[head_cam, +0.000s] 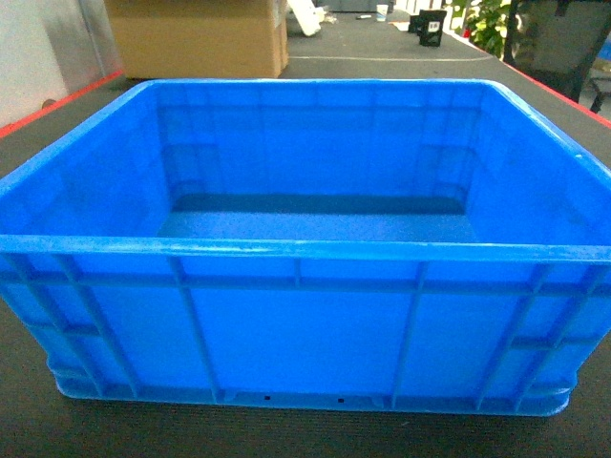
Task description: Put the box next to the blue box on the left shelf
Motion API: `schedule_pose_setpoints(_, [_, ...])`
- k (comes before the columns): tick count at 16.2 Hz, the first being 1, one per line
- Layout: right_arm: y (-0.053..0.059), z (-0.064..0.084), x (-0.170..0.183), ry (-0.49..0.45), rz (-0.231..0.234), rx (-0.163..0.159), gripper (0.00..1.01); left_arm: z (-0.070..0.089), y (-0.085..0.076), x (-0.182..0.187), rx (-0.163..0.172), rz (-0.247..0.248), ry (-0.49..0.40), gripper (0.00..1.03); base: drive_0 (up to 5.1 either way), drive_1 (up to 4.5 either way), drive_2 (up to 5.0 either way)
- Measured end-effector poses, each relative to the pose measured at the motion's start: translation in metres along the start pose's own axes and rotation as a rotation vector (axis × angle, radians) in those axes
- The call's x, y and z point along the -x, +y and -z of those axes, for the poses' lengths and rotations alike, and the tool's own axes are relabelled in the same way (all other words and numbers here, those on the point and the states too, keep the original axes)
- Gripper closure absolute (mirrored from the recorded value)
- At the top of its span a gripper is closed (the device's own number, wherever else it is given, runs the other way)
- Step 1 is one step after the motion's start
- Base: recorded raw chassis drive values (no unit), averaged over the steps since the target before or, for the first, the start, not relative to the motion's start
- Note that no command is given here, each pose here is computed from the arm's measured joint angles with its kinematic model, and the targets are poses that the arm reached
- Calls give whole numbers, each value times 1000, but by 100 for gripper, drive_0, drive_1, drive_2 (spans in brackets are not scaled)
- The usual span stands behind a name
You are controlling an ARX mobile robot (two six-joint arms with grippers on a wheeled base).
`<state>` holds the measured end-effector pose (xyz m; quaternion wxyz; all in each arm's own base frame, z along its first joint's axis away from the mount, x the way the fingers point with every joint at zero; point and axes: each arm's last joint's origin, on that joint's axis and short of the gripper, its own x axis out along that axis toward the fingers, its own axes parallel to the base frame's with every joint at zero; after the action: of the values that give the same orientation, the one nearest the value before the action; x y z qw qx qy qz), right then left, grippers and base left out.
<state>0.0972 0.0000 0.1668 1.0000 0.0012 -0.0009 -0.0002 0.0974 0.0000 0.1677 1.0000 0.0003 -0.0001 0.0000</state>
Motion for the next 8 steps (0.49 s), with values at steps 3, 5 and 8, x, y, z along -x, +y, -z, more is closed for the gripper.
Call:
schedule_pose_setpoints(3, [0,0,0,0,0,0,3,0,0,0,0,0,0,5,0,0,0])
schedule_pose_setpoints(5, [0,0,0,0,0,0,3,0,0,0,0,0,0,5,0,0,0])
schedule_pose_setpoints(8, [0,0,0,0,0,0,3,1,0,0,1,-10,18,5,0,0,0])
